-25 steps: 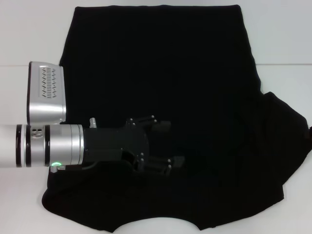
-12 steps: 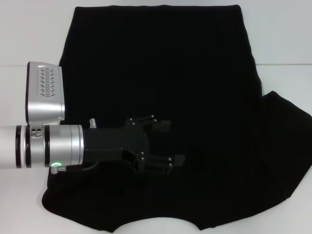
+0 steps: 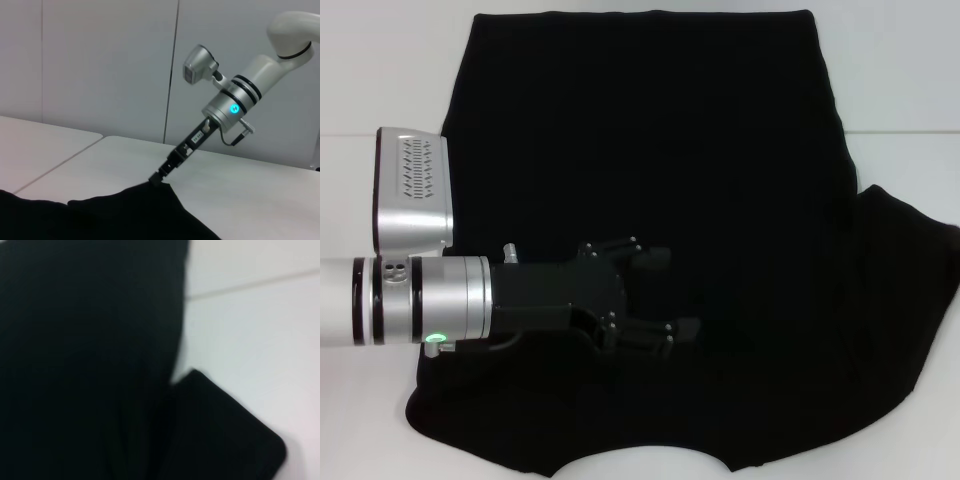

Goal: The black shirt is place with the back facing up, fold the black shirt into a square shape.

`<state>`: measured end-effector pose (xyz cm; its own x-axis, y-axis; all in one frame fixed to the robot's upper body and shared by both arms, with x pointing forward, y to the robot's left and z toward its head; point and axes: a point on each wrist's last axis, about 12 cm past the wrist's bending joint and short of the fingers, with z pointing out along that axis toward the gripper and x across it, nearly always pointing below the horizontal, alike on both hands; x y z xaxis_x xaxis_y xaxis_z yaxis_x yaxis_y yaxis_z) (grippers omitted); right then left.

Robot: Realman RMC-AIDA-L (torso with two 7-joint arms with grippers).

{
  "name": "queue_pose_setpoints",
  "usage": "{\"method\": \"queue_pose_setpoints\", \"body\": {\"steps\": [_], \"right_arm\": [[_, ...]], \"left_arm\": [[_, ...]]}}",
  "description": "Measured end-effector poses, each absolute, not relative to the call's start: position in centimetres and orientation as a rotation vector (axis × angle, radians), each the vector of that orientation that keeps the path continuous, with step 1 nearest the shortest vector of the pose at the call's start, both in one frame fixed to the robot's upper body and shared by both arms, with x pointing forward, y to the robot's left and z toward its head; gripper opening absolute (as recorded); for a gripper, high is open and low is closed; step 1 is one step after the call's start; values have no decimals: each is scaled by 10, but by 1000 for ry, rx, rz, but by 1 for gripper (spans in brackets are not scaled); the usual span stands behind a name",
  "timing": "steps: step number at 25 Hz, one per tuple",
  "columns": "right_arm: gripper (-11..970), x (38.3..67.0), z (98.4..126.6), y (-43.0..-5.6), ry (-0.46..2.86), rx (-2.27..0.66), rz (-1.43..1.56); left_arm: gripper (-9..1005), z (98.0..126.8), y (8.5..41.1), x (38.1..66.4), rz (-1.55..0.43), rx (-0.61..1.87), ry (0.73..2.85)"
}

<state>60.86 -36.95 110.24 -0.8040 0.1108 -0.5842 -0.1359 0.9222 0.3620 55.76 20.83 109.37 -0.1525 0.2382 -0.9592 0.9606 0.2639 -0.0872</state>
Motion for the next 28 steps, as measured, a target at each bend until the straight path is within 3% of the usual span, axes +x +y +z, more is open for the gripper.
{"method": "queue_pose_setpoints", "body": {"steps": [7,18,28], "right_arm": [[10,623,1121,-344,2323,-137,667],[52,640,1127,-250,2436,-536,774],[91,643,1129,-239,2450,-520,782]], "left_arm": [[948,1094,209,558,-963,1135,1600],[949,1096,210,561,-949,1134,1600],[948,1097,214,562,-936,1121,1605]]}}
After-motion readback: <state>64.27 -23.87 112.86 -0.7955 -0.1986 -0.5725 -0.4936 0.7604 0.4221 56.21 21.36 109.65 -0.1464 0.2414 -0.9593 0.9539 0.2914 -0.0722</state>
